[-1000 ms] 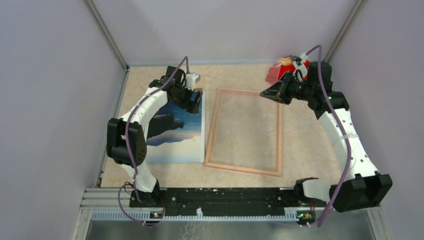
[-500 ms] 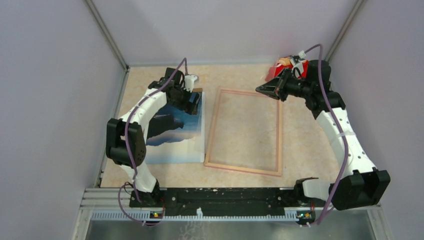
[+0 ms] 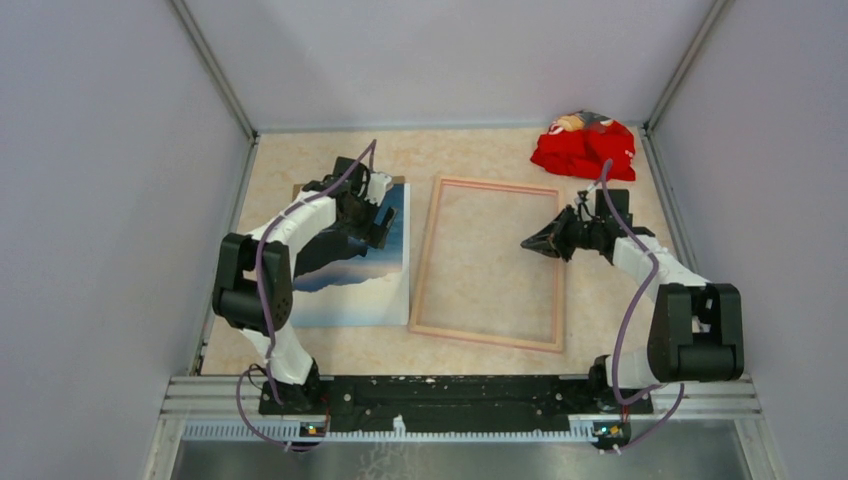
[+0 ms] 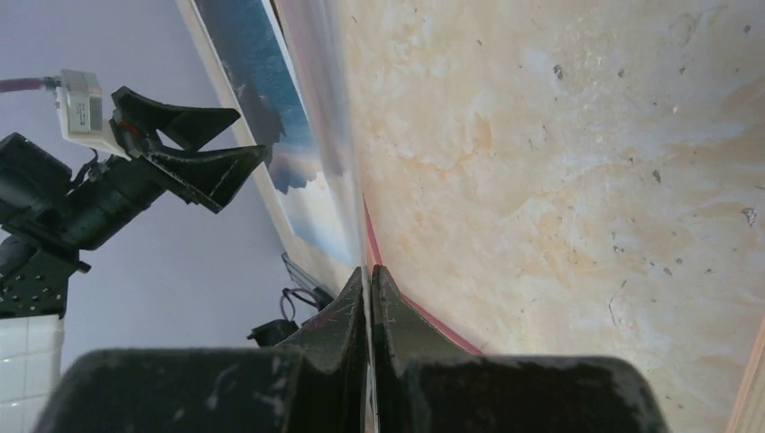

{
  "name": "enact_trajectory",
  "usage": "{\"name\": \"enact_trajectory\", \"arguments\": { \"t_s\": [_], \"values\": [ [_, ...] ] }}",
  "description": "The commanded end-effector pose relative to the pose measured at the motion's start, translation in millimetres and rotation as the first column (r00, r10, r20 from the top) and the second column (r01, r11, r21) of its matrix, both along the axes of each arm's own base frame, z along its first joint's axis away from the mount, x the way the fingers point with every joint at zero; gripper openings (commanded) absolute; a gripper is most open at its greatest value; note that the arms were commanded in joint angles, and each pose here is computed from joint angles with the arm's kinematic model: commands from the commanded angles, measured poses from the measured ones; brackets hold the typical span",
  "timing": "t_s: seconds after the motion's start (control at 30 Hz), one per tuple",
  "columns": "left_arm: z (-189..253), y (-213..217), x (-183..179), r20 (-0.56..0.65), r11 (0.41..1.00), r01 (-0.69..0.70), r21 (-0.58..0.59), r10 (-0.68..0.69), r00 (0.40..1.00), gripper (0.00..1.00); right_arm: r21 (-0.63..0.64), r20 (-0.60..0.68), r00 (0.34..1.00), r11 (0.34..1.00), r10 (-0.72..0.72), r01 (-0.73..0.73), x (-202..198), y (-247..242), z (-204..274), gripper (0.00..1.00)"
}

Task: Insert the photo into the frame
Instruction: Place the photo frame item in the photo frame.

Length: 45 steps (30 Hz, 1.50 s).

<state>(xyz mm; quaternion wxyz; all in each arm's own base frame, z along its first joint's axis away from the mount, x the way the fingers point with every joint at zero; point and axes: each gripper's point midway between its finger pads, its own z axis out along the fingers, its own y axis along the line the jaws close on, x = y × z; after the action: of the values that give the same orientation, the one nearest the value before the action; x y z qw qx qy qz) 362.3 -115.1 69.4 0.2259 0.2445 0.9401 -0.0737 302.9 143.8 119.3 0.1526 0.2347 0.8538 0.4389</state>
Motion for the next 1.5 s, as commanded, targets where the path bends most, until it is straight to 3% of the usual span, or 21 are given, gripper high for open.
{"name": "enact_trajectory", "arguments": {
  "t_s": [0.0, 0.07, 0.13, 0.3, 0.7, 1.03, 1.13, 1.47],
  "values": [
    [2, -17, 8, 0.062, 0.999, 0.047, 0.015, -0.048, 0.997, 0.98, -0.058, 0.084, 0.996, 0.998, 0.023, -0.018, 10, -6, -7, 0.00],
    [-2, -25, 5, 0.060, 0.997, 0.069, 0.025, -0.071, 0.996, 0.98, -0.078, 0.067, 0.998, 0.997, 0.021, -0.016, 8, -8, -16, 0.04],
    [-9, -31, 1, 0.055, 0.995, 0.085, 0.047, -0.088, 0.995, 0.97, -0.083, 0.045, 0.999, 0.996, 0.016, -0.012, 4, -10, -26, 0.19],
    [-32, -38, -12, 0.038, 0.988, 0.115, 0.100, -0.119, 0.992, 0.96, -0.073, 0.027, 1.000, 0.997, -0.016, 0.018, -8, -10, -42, 0.43],
    [-45, -39, -23, 0.013, 0.986, 0.130, 0.102, -0.132, 0.991, 0.95, -0.045, -0.059, 0.997, 0.998, -0.054, 0.051, -45, -9, -76, 0.73],
    [-44, -40, -25, 0.010, 0.986, 0.134, 0.101, -0.136, 0.991, 0.94, -0.179, -0.098, 0.989, 0.979, -0.112, 0.094, -72, -26, -89, 0.79],
    [-43, -41, -24, 0.013, 0.985, 0.136, 0.101, -0.138, 0.990, 0.94, -0.232, -0.091, 0.988, 0.967, -0.126, 0.102, -78, -32, -83, 0.91],
    [-41, -40, -24, 0.014, 0.985, 0.134, 0.108, -0.137, 0.991, 0.94, -0.272, -0.116, 0.988, 0.960, -0.098, 0.063, -96, -17, -80, 0.91]
  ]
}}
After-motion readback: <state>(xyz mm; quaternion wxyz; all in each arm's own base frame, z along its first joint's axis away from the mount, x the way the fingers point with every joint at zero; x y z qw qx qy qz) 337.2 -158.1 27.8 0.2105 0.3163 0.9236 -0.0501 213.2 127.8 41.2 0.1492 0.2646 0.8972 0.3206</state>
